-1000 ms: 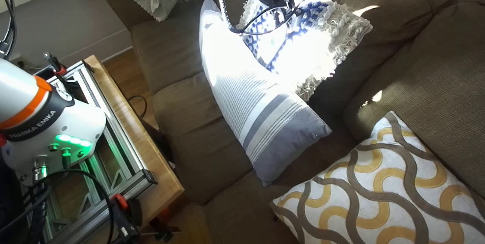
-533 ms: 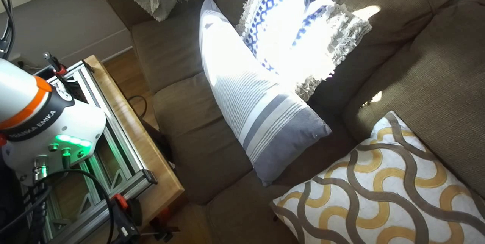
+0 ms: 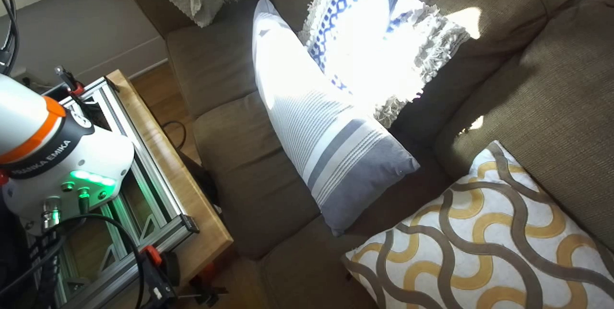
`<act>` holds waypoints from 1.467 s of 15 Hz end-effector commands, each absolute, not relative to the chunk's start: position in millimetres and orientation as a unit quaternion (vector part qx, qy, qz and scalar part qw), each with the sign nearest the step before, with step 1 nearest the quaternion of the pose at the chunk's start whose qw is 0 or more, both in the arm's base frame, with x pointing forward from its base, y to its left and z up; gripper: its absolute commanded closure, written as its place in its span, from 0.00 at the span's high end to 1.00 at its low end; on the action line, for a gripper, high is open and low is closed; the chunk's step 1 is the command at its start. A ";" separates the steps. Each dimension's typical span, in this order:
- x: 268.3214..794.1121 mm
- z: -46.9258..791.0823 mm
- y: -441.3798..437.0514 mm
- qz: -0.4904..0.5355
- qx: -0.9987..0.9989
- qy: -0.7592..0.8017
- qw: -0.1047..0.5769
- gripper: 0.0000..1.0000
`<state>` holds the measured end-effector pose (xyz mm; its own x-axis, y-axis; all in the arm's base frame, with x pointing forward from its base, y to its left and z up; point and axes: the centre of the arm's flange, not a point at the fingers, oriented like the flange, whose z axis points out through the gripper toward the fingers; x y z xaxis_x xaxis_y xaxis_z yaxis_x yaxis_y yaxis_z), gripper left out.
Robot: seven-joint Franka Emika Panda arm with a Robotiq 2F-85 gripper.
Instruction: Remove the black remote from behind the grey pillow and put it on the white and blue pillow
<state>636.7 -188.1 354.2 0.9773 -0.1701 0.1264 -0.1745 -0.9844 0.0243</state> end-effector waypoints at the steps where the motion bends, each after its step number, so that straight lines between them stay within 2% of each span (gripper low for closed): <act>1: 636.5 334.1 -195.1 0.068 0.993 -0.098 0.013 0.27; 12: 682.9 358.7 -212.4 0.117 0.988 -0.100 0.016 0.27; 22: 717.1 311.6 -222.4 0.121 0.988 -0.095 0.012 0.27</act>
<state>700.5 -211.6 323.1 0.9576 -0.1844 0.2211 -0.1946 -0.9806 0.0247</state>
